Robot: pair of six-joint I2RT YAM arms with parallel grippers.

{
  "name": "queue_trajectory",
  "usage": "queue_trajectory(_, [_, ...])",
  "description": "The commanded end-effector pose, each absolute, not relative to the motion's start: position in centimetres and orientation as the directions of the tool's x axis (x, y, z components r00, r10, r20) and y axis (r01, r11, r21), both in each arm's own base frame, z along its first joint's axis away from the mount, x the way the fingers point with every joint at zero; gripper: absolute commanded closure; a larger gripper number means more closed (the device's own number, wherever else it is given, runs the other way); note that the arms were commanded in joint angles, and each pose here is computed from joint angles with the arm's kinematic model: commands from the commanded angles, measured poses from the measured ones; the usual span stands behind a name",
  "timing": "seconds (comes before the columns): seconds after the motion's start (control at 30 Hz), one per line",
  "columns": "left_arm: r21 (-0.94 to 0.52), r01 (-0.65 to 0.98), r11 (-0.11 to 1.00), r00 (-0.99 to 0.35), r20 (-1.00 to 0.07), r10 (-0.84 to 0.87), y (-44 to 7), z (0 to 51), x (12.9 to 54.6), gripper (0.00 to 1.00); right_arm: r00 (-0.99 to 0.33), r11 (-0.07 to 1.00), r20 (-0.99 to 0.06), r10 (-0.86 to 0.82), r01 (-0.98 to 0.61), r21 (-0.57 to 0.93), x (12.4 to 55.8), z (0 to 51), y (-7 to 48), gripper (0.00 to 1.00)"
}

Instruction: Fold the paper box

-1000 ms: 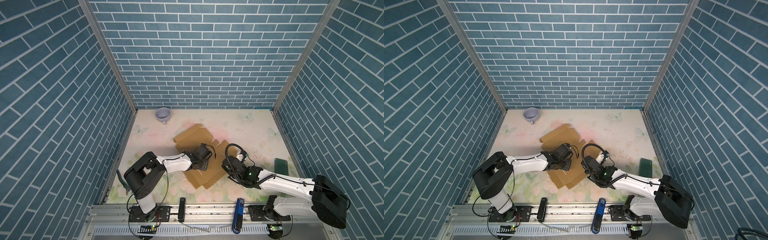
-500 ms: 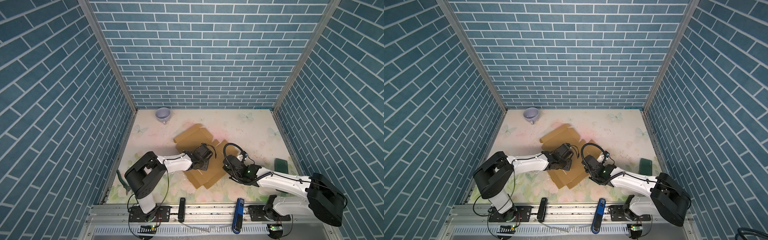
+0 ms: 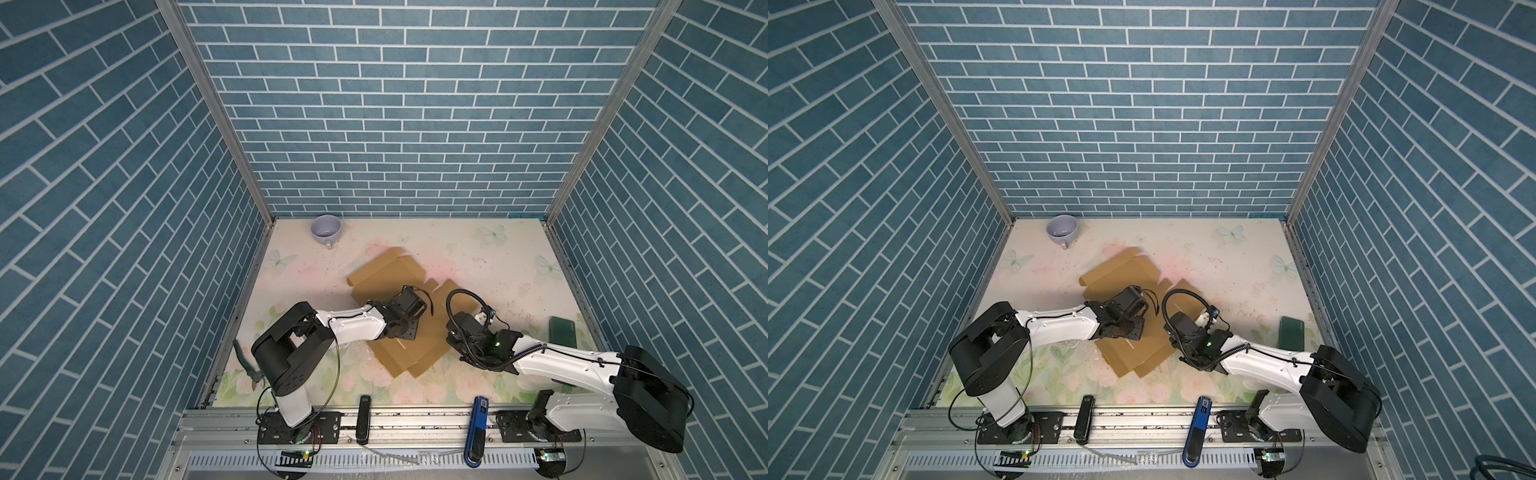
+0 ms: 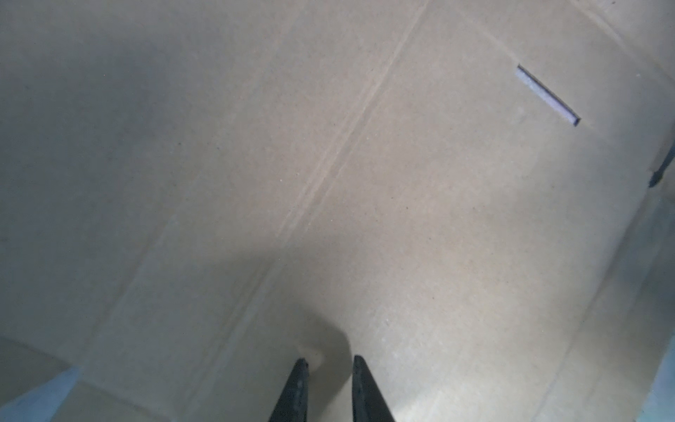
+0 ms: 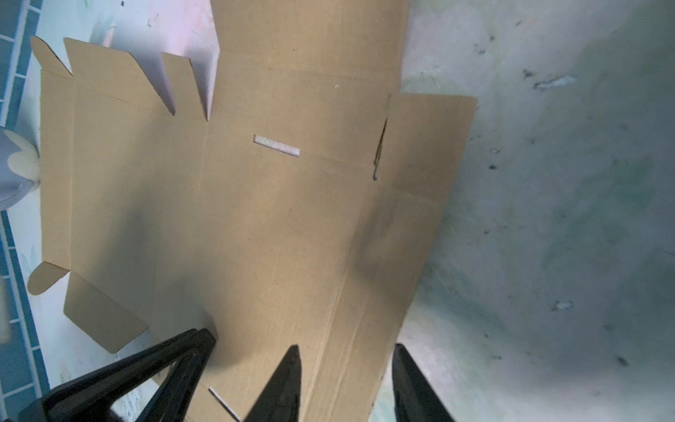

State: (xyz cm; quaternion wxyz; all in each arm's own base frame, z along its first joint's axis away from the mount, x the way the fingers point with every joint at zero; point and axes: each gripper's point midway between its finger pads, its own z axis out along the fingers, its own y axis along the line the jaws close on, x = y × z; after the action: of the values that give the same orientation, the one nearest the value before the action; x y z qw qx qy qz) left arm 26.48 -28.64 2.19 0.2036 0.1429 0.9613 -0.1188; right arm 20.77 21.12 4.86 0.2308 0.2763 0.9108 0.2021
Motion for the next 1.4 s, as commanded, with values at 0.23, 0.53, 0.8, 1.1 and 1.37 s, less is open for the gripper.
queue_trajectory(0.23, [-0.133,0.307,0.942,-0.898,-0.368,0.241,-27.7,0.5,25.5,0.77,-0.73,0.734,-0.25,0.636,0.472,0.488,19.5,1.4,20.7,0.55])
queue_trajectory(0.53, [-0.128,0.308,0.943,-0.905,-0.346,0.248,-27.5,-0.1,25.2,0.78,-0.712,0.684,-0.275,0.647,0.382,0.622,21.3,2.1,22.8,0.53])
queue_trajectory(0.8, [-0.131,0.305,0.943,-0.908,-0.339,0.247,-27.6,-0.4,25.0,0.78,-0.709,0.698,-0.31,0.634,0.351,0.624,21.8,3.7,22.9,0.62])
queue_trajectory(1.1, [-0.15,0.31,0.939,-0.909,-0.336,0.246,-28.1,-0.5,25.0,0.78,-0.729,0.726,-0.297,0.617,0.382,0.572,21.7,2.0,23.3,0.78])
queue_trajectory(1.37, [-0.141,0.316,0.938,-0.901,-0.355,0.25,-28.3,0.8,25.7,0.72,-0.732,0.755,-0.34,0.591,0.352,0.554,21.9,2.9,22.8,0.89])
